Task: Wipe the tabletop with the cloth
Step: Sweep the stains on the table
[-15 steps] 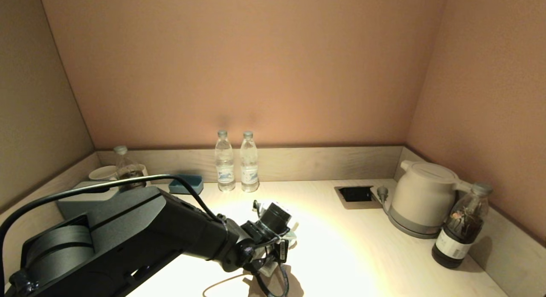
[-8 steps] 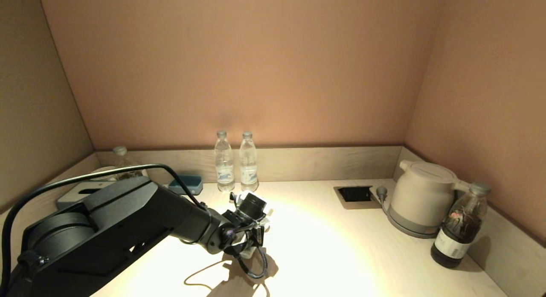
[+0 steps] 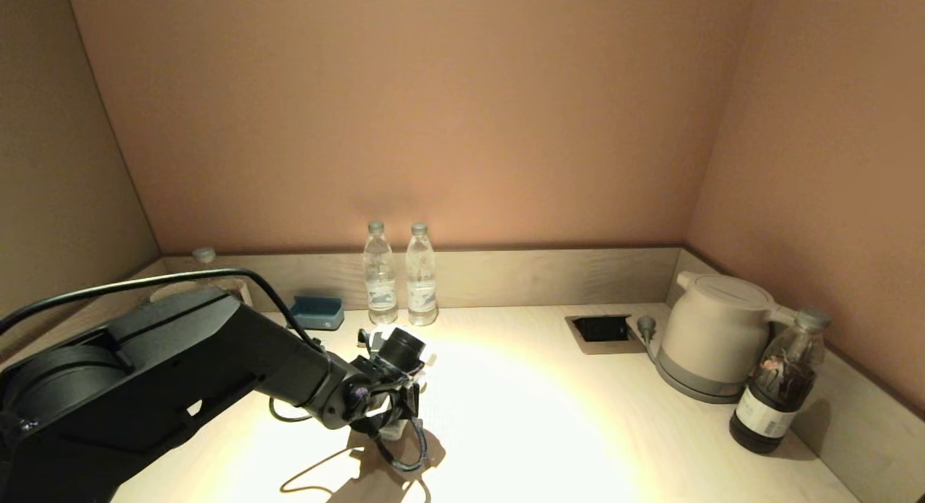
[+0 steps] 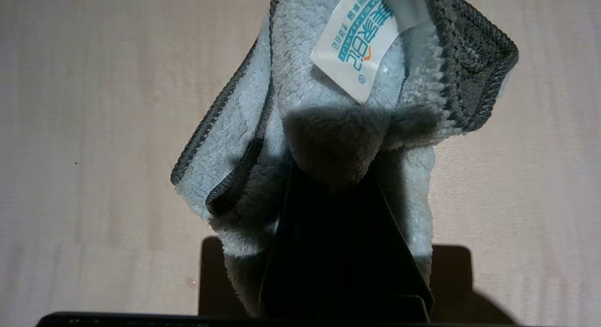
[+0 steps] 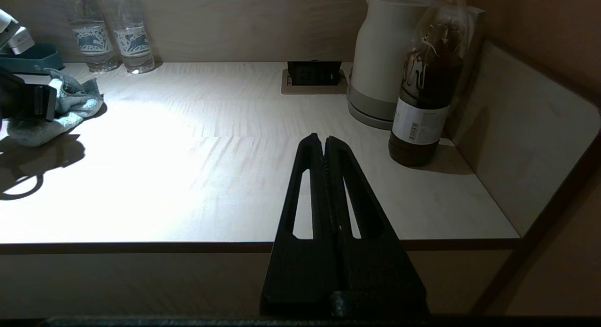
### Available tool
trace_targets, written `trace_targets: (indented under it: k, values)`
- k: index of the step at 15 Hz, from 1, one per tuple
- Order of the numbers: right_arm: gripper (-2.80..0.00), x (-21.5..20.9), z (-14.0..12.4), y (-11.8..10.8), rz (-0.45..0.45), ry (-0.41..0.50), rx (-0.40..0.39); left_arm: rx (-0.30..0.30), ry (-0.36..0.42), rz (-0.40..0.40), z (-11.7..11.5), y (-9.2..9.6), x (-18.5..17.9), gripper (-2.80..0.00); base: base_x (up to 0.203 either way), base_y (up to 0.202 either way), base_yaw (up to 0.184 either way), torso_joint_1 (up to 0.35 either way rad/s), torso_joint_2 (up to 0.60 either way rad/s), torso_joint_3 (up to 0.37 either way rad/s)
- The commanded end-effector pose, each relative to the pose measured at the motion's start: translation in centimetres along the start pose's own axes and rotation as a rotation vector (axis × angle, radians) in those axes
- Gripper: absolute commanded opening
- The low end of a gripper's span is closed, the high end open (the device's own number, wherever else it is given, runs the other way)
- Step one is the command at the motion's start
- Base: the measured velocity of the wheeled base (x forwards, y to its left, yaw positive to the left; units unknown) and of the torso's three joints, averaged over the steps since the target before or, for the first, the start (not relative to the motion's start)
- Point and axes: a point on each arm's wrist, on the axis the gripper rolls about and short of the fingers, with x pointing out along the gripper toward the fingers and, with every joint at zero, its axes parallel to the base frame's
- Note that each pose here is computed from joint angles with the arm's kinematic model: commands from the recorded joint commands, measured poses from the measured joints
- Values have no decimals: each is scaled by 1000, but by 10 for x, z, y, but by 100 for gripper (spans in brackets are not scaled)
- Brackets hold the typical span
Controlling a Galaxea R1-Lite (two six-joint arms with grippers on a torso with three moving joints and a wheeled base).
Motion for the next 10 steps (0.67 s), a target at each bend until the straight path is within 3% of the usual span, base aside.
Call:
trace_targets:
  k: [1, 4, 10]
  values:
    - [-280, 0, 0, 0, 1, 1, 0, -13, -11, -8, 3, 2, -11, -280, 0, 0, 0, 0, 0, 0]
    - [-280, 0, 0, 0, 0, -1, 0, -15, 31, -17, -14, 4, -47, -280, 0, 0, 0, 0, 0, 0]
    - [-280, 0, 0, 0, 1, -1, 0, -6, 120, -12, -45, -4, -79, -280, 0, 0, 0, 0, 0, 0]
